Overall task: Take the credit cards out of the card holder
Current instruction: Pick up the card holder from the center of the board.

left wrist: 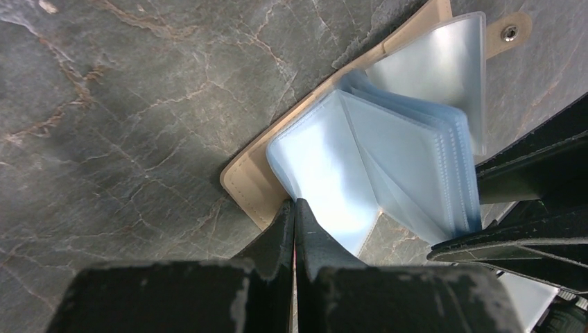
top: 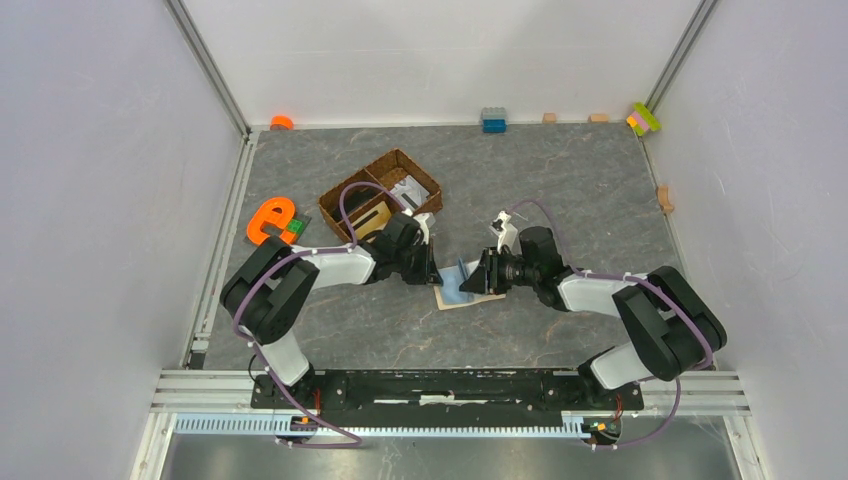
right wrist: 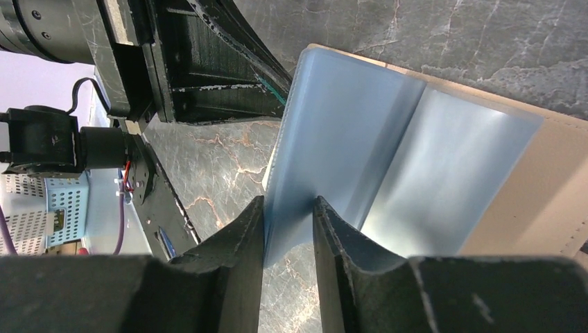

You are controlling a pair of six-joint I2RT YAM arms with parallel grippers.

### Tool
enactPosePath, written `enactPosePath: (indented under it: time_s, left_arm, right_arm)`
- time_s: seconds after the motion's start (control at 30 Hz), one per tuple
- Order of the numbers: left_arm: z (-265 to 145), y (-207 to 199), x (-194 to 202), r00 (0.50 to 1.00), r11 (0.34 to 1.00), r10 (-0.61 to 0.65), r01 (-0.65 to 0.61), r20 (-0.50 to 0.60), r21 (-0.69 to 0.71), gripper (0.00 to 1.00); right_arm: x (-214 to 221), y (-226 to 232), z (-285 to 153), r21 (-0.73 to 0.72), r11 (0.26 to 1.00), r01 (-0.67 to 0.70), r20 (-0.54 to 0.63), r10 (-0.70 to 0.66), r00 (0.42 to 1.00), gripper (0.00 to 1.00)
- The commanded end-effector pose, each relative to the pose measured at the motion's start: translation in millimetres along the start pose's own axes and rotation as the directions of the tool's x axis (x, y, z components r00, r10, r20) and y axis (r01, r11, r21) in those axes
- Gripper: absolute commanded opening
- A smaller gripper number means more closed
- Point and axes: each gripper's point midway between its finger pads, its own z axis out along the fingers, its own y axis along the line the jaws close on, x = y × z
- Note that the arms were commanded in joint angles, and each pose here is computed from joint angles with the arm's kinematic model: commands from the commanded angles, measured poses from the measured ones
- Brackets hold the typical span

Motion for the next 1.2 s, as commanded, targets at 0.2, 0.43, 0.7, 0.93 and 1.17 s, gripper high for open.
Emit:
enactPosePath:
  time_s: [0.2,0.43,0.7,0.93,1.17]
  left_arm:
    - [-7.6,-13.6,2.2,0.999,0.999,0.046,-0.045,-0.008,0.024,0.12]
    - [-33.0,-7.1,-10.7,0.994,0.996,0.072,-0.068,0.084,-0.056,0.4]
    - [-50.7,-14.4,-21.2,0.982,0.996,0.086,-0.08,0.168,-0.042,0.43]
    - [-54.6,-34.9,-21.7,0.975,0.993,0.063,-0.082,0.212,0.084,0.44]
    - [-80.9,-32.5,-33.4,0.936,0.994,0.062,-0.089,0.346,0.062,0.49]
  right_arm:
    - [-0.4,3.2,2.3,-0.002,0.999,0.033,-0.007,-0.033,0.999,0.23]
    - [-2.7,-2.2,-0.4,0.043,0.998,0.042,0.002,-0.042,0.999,0.14]
    - [-5.1,-4.6,-3.2,0.066,0.997,0.043,0.02,-0.044,0.999,0.14]
    - [-8.5,-5.0,-7.8,0.086,0.995,0.044,0.053,-0.049,0.997,0.14]
    - [-15.4,-3.1,-15.3,0.105,0.993,0.055,0.108,-0.067,0.992,0.13]
